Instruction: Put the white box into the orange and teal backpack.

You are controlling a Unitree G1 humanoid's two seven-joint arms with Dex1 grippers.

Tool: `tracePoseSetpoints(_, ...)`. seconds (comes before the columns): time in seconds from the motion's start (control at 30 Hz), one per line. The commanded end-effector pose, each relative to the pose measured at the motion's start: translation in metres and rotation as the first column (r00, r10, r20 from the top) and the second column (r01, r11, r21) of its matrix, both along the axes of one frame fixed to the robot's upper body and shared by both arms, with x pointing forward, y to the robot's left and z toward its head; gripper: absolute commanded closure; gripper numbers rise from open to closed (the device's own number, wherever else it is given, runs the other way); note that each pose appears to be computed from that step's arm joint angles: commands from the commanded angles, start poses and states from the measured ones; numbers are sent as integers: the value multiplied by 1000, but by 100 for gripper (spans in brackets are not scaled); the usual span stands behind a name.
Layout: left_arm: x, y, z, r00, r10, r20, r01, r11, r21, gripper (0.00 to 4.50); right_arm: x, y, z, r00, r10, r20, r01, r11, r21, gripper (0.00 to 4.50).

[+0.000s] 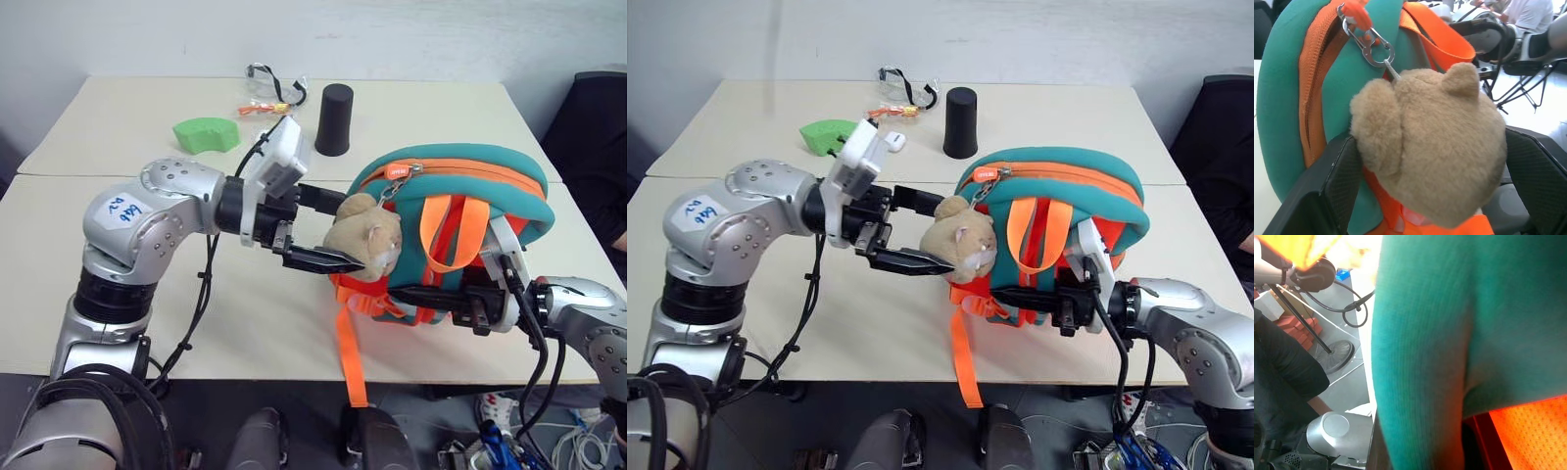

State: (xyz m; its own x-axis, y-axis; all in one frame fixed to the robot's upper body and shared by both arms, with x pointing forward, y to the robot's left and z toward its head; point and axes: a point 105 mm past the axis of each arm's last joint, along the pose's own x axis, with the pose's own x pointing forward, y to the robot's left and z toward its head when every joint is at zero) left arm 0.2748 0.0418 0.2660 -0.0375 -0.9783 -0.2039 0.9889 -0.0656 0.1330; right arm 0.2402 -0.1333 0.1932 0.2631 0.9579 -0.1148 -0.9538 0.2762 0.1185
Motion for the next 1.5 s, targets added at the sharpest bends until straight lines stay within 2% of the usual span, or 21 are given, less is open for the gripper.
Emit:
tracePoseSetpoints(0.03, 3, -1, 5, 999, 23, 30, -23, 1000, -10, 49, -5, 6, 4, 999, 32, 11, -32, 999, 19, 450)
tracePoseSetpoints(0.1, 2, 1, 5, 1000, 14, 22, -14, 1000, -13, 89, -6, 6, 3, 999, 31, 10, -31, 999, 19, 450)
tracePoseSetpoints(0.23, 3, 6, 8, 1000, 15, 24, -15, 1000, -17, 214, -6, 5, 2, 1000, 25, 10, -25, 999, 19, 450)
tracePoseSetpoints(0.37, -1, 14, 22, 999, -19, 34, 20, 999, -34, 323, -7, 4, 1, 1000, 21, 10, -22, 1000, 20, 450)
tracePoseSetpoints(0.47, -3, 20, 33, 998, -36, 49, 38, 998, -44, 371, -8, 4, 1, 1000, 19, 10, -19, 1000, 21, 450)
tracePoseSetpoints(0.63, 13, 48, 67, 989, 48, 143, -39, 997, -65, 379, -11, -3, 1, 1000, -10, 3, 10, 999, 41, 450)
tracePoseSetpoints(0.83, 25, 64, 71, 978, 92, 185, -89, 996, -21, 379, -14, -6, 2, 999, -38, -2, 38, 996, 79, 450)
tracePoseSetpoints(1.2, 49, 94, 0, 962, 153, 225, -204, 953, 225, 379, -13, -8, 4, 997, -75, 2, 75, 991, 112, 450)
tracePoseSetpoints(1.3, 52, 99, -14, 963, 167, 211, -218, 944, 248, 379, -12, -9, 5, 997, -83, 6, 82, 990, 116, 450)
tracePoseSetpoints(1.43, 54, 107, -52, 957, 145, 253, -236, 895, 379, 379, -10, -9, 8, 996, -92, 9, 90, 987, 134, 450)
tracePoseSetpoints(1.5, 53, 104, -70, 961, 129, 244, -222, 887, 405, 379, -9, -9, 9, 996, -93, 9, 91, 986, 139, 450)
